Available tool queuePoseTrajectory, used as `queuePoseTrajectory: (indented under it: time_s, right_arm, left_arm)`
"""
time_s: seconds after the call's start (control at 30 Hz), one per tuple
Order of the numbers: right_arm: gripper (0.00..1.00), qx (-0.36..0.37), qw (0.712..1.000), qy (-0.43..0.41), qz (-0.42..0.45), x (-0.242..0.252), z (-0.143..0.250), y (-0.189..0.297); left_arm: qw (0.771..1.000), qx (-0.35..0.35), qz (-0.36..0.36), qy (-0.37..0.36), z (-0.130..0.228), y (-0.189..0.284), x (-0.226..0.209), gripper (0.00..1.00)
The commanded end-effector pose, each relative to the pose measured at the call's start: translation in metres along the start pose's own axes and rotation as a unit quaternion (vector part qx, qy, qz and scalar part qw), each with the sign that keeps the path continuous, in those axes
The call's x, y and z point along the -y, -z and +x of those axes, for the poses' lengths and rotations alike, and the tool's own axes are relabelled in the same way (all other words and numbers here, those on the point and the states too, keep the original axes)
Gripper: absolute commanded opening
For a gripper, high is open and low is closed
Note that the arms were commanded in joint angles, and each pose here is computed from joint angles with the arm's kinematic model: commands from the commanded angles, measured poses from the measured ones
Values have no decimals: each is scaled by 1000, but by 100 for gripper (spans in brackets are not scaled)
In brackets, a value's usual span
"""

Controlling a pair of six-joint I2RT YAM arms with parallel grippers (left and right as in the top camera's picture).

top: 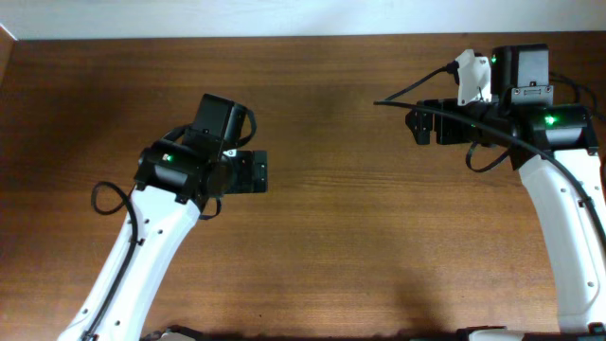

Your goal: Untangle cables

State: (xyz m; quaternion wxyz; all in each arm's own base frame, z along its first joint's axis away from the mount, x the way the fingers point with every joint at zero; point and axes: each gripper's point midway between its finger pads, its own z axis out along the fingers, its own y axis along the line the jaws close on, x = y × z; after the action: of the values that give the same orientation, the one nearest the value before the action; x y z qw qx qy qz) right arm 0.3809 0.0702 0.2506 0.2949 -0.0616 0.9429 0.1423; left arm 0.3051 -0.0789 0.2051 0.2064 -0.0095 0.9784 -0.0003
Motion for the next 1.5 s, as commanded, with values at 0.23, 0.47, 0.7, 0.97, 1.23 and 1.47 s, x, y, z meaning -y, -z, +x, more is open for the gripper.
queuePoseTrajectory:
  time_s: [0.23,0.47,0.7,0.97,1.23,1.47]
  right_arm:
    - [99,2,1000,4,-2,-2,0,2]
    - [99,2,1000,4,-2,-2,0,2]
    - [99,2,1000,4,-2,-2,0,2]
    - [99,2,1000,4,-2,-2,0,2]
    - [99,2,1000,4,-2,-2,0,2]
    - [99,2,1000,4,-2,-2,0,2]
  left_arm:
    - [990,132,42,-4,60,-9,-10,99]
    - [951,296,88,9,54,-9,-28,99]
    - [853,512,95,41,49,13,-50,99]
    - [826,563,4,33,60,6,-86,99]
    - [858,512,-16,-26,72,-21,-82,99]
    - [858,512,-17,-26,72,-21,-82,99]
